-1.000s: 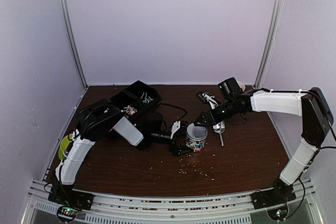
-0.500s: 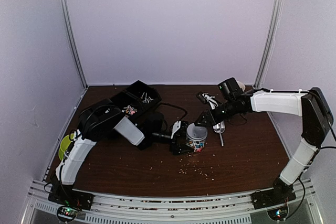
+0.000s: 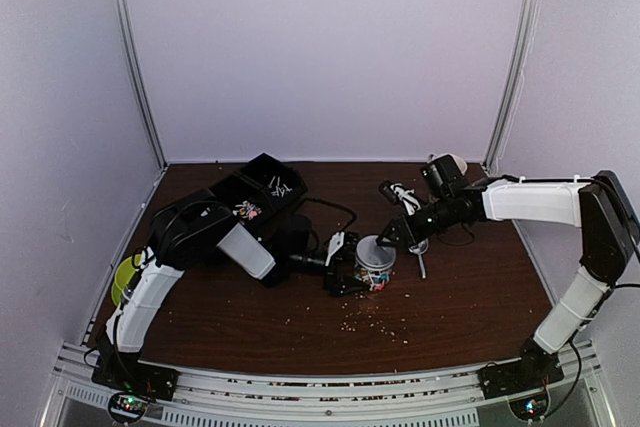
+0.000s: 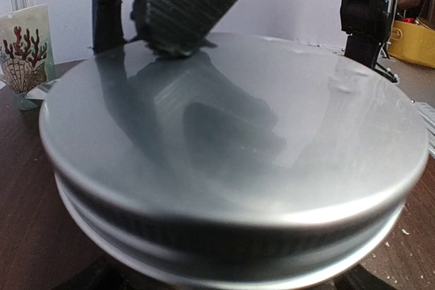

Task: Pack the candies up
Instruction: Screw the box lid onto the packing box.

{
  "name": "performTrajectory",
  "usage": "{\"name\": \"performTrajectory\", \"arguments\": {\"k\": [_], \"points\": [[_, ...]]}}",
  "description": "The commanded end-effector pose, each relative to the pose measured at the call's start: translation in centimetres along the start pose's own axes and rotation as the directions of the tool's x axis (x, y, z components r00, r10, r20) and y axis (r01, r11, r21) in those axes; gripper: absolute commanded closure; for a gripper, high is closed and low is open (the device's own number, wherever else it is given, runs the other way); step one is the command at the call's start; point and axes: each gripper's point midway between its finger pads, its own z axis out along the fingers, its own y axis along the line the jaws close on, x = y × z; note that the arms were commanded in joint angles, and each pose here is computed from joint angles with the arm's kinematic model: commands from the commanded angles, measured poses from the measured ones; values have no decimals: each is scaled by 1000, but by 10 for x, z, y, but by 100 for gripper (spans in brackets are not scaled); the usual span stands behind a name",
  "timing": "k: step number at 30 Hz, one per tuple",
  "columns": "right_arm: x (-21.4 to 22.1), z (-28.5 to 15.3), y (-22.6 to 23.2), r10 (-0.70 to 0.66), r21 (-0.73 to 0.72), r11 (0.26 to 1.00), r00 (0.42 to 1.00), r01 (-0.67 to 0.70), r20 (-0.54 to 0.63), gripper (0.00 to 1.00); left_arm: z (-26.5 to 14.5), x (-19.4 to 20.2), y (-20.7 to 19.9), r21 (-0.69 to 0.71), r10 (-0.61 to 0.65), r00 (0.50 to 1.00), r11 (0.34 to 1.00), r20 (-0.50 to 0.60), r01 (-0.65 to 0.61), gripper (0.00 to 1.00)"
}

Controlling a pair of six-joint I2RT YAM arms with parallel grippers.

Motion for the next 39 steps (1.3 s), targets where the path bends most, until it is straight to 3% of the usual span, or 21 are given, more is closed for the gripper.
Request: {"name": "performTrajectory", "arguments": {"k": [1, 20, 31, 39], "points": [[24, -5, -5, 27, 40, 999, 998, -25, -49, 70, -3, 48, -7, -19, -165, 982, 986, -97, 164, 15], [62, -23, 6, 48, 58, 997, 997, -44, -62, 79, -6, 55, 2, -69, -188, 975, 981, -117, 181, 15], [63, -34, 33, 1, 42, 999, 999, 1, -42, 71, -7, 55, 3, -73, -190, 975, 981, -118, 182, 15], [8, -64, 34, -79, 127, 990, 994, 69, 73, 58, -7, 54, -1, -48, -181, 977, 983, -113, 177, 15]]}}
